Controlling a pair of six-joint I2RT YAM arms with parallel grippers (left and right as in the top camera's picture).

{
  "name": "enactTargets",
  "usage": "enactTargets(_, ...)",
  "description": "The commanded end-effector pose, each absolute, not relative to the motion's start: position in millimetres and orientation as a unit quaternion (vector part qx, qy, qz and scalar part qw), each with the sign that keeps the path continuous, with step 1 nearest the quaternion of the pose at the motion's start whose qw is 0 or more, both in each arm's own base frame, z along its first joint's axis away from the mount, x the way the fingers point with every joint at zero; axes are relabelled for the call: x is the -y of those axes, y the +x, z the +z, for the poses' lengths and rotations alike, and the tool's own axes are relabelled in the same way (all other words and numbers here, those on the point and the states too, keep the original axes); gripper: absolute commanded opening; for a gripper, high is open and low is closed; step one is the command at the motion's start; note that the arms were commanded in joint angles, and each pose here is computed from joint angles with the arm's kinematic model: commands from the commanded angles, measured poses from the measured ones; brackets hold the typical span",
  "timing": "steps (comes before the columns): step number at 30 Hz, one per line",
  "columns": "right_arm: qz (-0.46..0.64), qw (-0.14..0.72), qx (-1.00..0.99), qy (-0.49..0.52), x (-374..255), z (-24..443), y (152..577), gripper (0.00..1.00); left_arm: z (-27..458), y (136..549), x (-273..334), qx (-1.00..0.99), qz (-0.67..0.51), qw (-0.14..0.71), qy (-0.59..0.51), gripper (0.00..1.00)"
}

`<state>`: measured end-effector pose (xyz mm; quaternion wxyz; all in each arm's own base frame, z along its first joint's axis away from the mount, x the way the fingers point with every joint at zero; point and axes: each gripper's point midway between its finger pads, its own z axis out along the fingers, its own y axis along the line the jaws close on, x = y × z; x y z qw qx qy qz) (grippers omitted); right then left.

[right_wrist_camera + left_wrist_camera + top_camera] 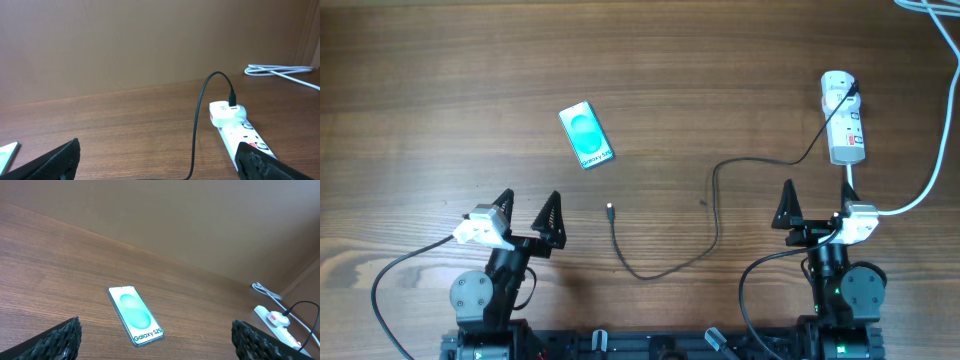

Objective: Plug charger to phone and switch on socket

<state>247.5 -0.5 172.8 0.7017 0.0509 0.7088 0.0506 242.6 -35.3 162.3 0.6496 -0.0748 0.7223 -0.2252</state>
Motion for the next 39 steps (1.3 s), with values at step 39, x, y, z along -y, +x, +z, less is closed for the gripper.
enactTargets(39,0.053,0.702,-0.709,0.041,-2.7,173.3,247.6,1.0,389.5,199.8,28.4,-0.511,-0.288,0.807,-0.072,1.0)
